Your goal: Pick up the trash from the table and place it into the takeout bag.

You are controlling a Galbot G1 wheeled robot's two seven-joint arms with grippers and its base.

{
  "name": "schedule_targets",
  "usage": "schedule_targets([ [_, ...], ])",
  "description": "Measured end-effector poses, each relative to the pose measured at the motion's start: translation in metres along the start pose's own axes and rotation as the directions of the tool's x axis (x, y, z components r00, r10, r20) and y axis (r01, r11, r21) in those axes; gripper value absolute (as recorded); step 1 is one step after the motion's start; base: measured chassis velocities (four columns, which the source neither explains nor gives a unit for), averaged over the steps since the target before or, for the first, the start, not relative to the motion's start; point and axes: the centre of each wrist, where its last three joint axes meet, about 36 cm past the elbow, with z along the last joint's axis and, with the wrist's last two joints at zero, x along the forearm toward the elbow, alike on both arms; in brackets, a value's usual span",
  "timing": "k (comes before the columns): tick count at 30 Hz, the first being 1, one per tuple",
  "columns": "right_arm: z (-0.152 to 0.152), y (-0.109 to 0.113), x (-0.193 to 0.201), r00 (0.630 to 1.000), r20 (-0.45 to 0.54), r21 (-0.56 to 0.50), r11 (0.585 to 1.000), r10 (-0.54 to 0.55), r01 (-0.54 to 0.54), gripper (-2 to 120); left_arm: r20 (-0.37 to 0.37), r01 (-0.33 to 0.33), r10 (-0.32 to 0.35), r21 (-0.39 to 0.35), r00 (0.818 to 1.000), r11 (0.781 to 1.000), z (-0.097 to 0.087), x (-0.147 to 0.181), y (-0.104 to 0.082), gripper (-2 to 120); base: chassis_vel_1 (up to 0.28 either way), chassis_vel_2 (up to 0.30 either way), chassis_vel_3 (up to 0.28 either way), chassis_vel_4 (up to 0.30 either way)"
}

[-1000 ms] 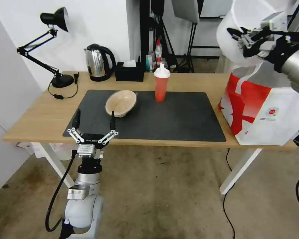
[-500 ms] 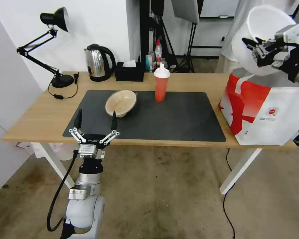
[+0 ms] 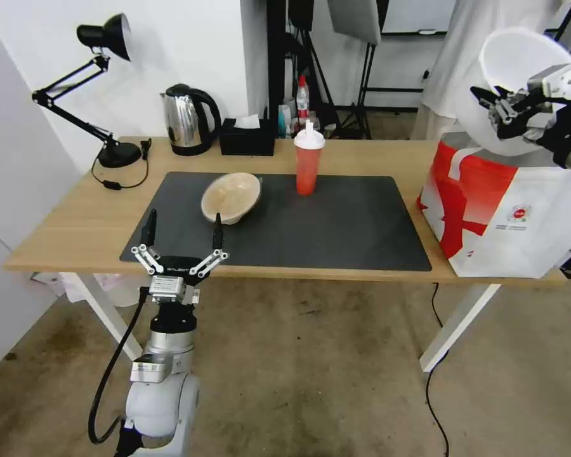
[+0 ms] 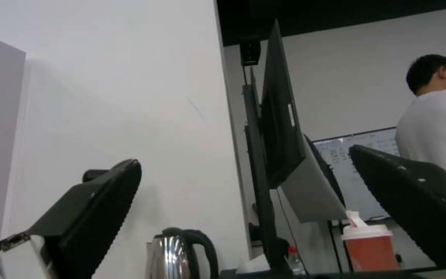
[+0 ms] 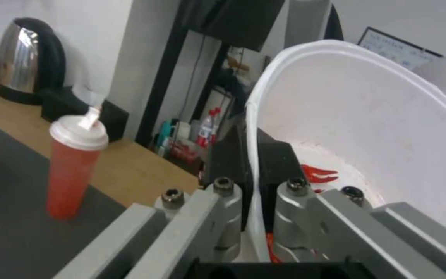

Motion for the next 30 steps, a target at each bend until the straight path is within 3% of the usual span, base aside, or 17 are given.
schedule_targets([
  [30, 0.027, -0.003, -0.001, 0.998, -0.058, -0.001, 1.0, 0.026, -0.026, 0, 0.003, 0.006, -0.006, -0.009, 1.0, 1.0, -0.002, 0.0, 0.004, 100, 0.0, 0.0, 0.0, 0.0],
])
